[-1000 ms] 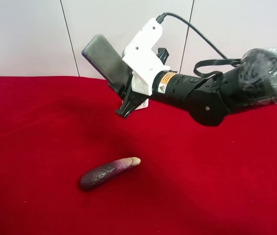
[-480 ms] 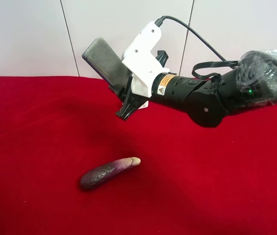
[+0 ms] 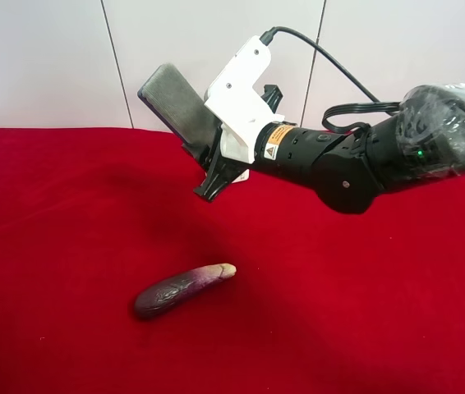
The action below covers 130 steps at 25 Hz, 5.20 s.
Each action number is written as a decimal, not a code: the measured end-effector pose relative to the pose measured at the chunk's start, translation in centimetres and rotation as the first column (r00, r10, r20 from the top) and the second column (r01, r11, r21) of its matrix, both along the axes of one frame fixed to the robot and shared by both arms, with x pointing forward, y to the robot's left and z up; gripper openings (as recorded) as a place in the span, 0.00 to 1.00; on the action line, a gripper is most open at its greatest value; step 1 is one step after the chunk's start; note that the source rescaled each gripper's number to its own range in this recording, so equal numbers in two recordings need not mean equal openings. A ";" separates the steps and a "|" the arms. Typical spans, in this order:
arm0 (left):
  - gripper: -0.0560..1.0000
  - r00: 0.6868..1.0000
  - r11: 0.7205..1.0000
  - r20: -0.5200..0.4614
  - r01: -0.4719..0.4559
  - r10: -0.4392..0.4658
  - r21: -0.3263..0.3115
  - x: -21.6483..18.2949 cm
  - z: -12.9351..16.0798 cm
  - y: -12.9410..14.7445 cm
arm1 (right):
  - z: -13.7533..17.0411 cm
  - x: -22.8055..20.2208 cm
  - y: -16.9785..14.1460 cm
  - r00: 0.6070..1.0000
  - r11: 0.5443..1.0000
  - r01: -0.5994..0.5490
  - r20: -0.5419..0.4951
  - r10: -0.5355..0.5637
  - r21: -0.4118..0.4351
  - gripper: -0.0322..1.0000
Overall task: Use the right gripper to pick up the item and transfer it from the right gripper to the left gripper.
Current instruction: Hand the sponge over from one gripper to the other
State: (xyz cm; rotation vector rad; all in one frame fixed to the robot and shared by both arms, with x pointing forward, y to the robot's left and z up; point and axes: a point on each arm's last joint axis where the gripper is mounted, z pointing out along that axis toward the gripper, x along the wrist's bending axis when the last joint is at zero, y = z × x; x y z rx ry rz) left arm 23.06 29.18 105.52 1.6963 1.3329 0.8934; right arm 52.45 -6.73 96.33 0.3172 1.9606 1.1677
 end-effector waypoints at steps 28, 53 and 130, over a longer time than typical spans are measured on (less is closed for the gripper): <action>1.00 0.974 0.959 -0.163 0.112 -0.157 -0.260 12.7 5.9 -2.9 | 0.0 0.0 0.0 1.000 1.000 0.000 0.000 0.000 0.000 0.03; 1.00 0.841 0.891 -0.304 0.389 -0.447 -0.235 26.0 9.8 -10.5 | 0.0 0.0 0.0 1.000 1.000 0.000 0.000 0.000 0.000 0.03; 0.06 0.761 0.851 -0.384 0.445 -0.523 -0.278 34.5 2.0 -16.2 | 0.0 0.0 0.0 1.000 1.000 0.008 -0.002 -0.008 0.008 0.03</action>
